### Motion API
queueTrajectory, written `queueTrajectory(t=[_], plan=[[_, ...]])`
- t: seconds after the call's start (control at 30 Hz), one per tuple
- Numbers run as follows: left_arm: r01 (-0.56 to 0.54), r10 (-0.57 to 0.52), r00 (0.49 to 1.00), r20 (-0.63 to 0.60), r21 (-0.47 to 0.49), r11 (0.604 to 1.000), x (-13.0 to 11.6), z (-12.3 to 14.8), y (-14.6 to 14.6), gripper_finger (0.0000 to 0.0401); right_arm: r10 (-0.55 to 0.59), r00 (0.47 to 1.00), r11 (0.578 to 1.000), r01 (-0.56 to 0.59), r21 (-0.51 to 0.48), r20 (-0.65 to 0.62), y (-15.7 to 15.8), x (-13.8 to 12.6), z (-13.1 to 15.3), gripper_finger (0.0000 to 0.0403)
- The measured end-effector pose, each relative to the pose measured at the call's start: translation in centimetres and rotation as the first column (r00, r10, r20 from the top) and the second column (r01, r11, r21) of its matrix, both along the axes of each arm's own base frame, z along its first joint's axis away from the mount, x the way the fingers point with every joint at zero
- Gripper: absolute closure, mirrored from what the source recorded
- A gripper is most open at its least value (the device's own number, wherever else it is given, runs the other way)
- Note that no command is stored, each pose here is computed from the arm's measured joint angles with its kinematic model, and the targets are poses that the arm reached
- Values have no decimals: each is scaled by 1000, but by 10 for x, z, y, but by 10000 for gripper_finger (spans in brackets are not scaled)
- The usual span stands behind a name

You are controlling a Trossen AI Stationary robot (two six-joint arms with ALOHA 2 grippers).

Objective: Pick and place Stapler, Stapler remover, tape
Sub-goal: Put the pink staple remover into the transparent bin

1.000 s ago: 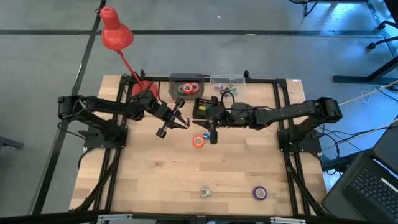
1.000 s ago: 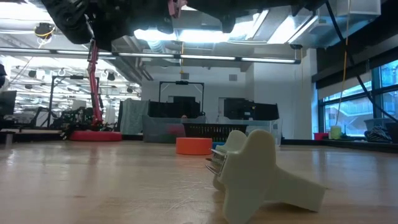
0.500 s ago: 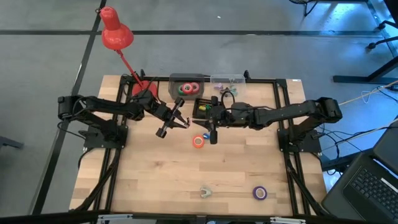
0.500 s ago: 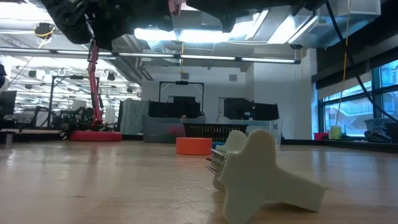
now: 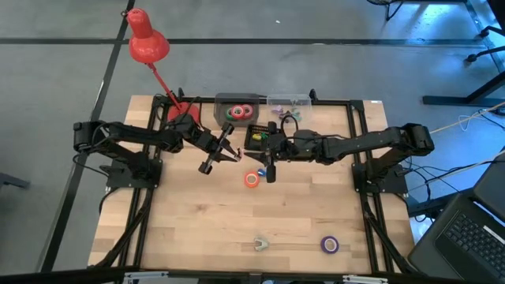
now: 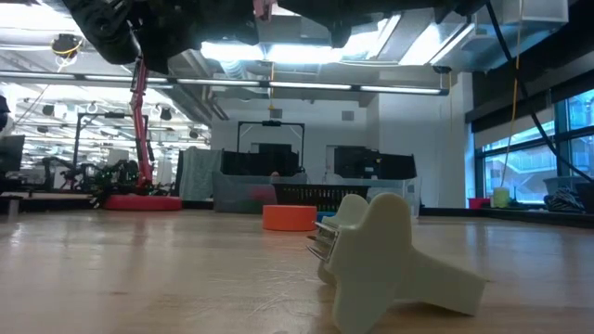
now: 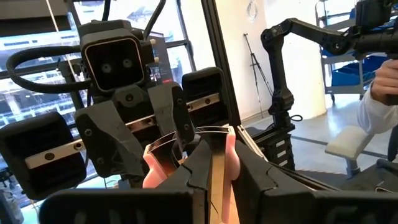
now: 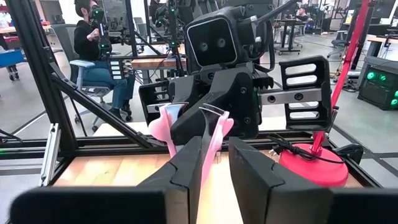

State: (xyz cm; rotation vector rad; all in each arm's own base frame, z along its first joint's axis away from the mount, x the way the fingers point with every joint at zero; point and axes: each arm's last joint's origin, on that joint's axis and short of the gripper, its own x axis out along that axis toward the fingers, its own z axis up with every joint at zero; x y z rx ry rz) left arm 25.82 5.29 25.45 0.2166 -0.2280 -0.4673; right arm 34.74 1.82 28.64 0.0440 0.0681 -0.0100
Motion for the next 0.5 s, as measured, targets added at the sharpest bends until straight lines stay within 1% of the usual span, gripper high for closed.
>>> queueTrajectory(t=[0.13, 0.2, 0.27, 0.4, 0.5], plan=[[0, 0, 1000, -2, -1, 1000, 0, 0, 0, 372, 0, 1000, 1000, 0, 0, 0, 0, 0, 0, 323], [0, 0, 1000, -9, -3, 1000, 1, -2, 0, 372, 0, 1000, 1000, 0, 0, 0, 0, 0, 0, 330], [-6, 5, 1000, -11, -5, 1000, 2, -3, 1, 372, -1, 1000, 1000, 1, 0, 0, 0, 0, 0, 346], [-3, 3, 1000, -18, -7, 1000, 6, -9, 2, 372, -5, 1000, 1000, 5, -1, -1, -1, 0, 0, 393], [23, -23, 999, -29, -13, 1000, 11, -10, 3, 372, -3, 1000, 1000, 3, -1, -9, 0, 0, -1, 394]])
